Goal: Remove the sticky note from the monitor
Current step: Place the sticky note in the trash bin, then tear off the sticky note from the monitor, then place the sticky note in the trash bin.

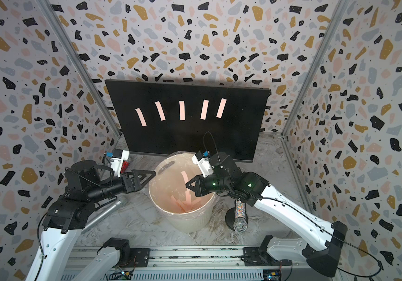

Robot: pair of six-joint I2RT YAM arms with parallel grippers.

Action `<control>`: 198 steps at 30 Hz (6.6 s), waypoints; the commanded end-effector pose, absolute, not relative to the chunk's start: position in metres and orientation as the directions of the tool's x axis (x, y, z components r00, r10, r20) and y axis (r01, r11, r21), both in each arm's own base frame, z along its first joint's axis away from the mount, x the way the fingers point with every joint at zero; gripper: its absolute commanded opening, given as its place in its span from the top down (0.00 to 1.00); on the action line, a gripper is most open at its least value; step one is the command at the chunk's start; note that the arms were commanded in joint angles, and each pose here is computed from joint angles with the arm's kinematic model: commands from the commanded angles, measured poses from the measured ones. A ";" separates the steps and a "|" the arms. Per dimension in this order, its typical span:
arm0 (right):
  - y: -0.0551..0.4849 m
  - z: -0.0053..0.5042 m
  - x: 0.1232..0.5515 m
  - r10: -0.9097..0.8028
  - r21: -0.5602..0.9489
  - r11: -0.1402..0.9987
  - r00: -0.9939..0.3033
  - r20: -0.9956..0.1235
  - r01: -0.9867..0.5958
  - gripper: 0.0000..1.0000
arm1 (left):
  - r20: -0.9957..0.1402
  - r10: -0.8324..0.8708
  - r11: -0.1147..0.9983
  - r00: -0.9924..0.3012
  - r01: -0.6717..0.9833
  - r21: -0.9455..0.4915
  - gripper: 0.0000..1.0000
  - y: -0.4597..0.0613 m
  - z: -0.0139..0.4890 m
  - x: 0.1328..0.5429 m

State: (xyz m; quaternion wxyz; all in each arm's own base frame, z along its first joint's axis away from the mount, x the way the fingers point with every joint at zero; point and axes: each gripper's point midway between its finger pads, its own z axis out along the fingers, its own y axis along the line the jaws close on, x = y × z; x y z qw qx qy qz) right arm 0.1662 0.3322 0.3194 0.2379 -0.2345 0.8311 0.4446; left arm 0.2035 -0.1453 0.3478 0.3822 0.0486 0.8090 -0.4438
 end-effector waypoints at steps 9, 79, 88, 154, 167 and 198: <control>0.324 0.311 0.171 -0.270 0.460 0.618 -0.723 -0.636 -0.637 1.00 | -0.655 -0.221 0.613 -0.723 0.419 -0.670 0.01 -0.148 0.333 0.202; 0.229 0.448 0.347 0.108 0.370 0.821 -0.518 -0.848 -0.434 0.21 | -0.567 -0.158 0.669 -0.809 0.335 -0.664 0.66 -0.150 0.294 0.212; 0.221 0.456 0.368 0.222 0.462 0.785 -0.509 -0.832 -0.414 0.21 | -0.559 -0.159 0.662 -0.814 0.332 -0.672 0.67 -0.151 0.295 0.213; 0.218 0.475 0.406 0.503 0.731 0.502 -0.531 -0.682 -0.463 0.88 | -0.513 -0.160 0.648 -0.843 0.302 -0.699 0.69 -0.155 0.295 0.217; 0.220 0.473 0.401 0.494 0.735 0.492 -0.545 -0.678 -0.467 1.00 | -0.512 -0.160 0.647 -0.844 0.302 -0.700 0.69 -0.155 0.295 0.216; 0.221 0.470 0.361 0.429 0.732 0.456 -0.595 -0.679 -0.507 1.00 | -0.504 -0.163 0.654 -0.848 0.290 -0.699 0.70 -0.154 0.291 0.218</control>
